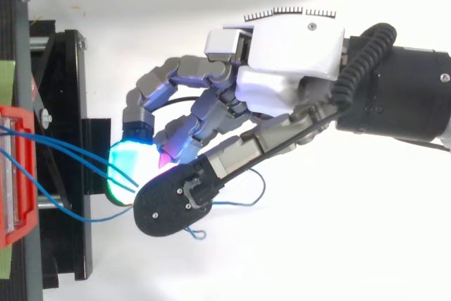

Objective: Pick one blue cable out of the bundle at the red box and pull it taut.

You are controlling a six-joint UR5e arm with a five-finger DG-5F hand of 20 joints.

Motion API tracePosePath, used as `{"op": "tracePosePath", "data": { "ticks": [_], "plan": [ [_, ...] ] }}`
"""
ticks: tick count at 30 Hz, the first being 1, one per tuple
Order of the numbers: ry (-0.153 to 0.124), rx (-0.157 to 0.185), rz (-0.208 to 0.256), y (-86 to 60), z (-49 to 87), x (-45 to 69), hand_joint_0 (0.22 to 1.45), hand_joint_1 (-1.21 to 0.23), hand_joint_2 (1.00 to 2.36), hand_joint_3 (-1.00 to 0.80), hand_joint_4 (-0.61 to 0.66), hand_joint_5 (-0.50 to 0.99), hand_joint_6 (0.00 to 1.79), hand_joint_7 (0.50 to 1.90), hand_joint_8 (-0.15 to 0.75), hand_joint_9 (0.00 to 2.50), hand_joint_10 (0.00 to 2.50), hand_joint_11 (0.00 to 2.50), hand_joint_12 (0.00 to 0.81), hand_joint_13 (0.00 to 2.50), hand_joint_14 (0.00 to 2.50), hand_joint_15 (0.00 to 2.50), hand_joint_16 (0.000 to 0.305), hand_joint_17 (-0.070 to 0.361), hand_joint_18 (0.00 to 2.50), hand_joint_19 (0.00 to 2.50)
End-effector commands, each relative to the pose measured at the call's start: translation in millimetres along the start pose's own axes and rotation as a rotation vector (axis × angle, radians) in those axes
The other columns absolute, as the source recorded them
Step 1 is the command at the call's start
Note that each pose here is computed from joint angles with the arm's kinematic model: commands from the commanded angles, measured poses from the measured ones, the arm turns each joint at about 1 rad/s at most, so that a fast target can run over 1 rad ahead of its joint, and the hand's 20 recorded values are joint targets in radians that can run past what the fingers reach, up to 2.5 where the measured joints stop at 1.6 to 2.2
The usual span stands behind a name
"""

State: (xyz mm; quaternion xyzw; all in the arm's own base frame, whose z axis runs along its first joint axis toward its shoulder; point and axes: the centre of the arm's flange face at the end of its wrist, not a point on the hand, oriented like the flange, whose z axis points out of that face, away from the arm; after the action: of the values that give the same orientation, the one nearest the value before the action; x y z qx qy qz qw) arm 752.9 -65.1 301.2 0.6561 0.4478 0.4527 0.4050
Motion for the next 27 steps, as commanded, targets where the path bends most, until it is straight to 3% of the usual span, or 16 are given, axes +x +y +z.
{"op": "tracePosePath", "data": {
  "ticks": [1,5,11,19,27],
  "plan": [
    [-0.002,-0.001,-0.003,0.9,-0.2,-1.8,0.70,-0.93,1.00,-0.50,0.05,-0.20,0.92,0.87,0.293,1.02,0.01,1.10,0.361,0.61,0.01,0.26,0.045,0.102,0.57,0.09],
    [-0.001,-0.001,-0.003,0.8,-0.2,-1.6,0.57,-0.90,1.00,-0.50,0.07,-0.21,0.92,0.85,0.299,1.00,0.01,1.09,0.366,0.60,0.01,0.26,0.047,0.105,0.57,0.12],
    [0.001,0.000,-0.003,0.8,-0.2,-1.5,0.52,-0.80,1.00,-0.50,0.10,-0.20,0.91,0.80,0.321,1.01,0.01,1.07,0.382,0.60,0.01,0.27,0.050,0.112,0.57,0.15],
    [-0.001,-0.001,-0.003,0.8,-0.2,-1.6,0.57,-0.66,1.00,-0.50,0.10,-0.20,0.90,0.84,0.317,1.02,0.01,1.07,0.377,0.59,0.01,0.28,0.048,0.108,0.55,0.18],
    [0.000,0.003,-0.014,-0.9,0.2,-1.9,0.64,-0.72,1.00,-0.50,0.10,-0.20,0.90,0.85,0.319,1.02,0.01,1.07,0.373,0.59,0.01,0.28,0.047,0.106,0.54,0.17]
  ]
}}
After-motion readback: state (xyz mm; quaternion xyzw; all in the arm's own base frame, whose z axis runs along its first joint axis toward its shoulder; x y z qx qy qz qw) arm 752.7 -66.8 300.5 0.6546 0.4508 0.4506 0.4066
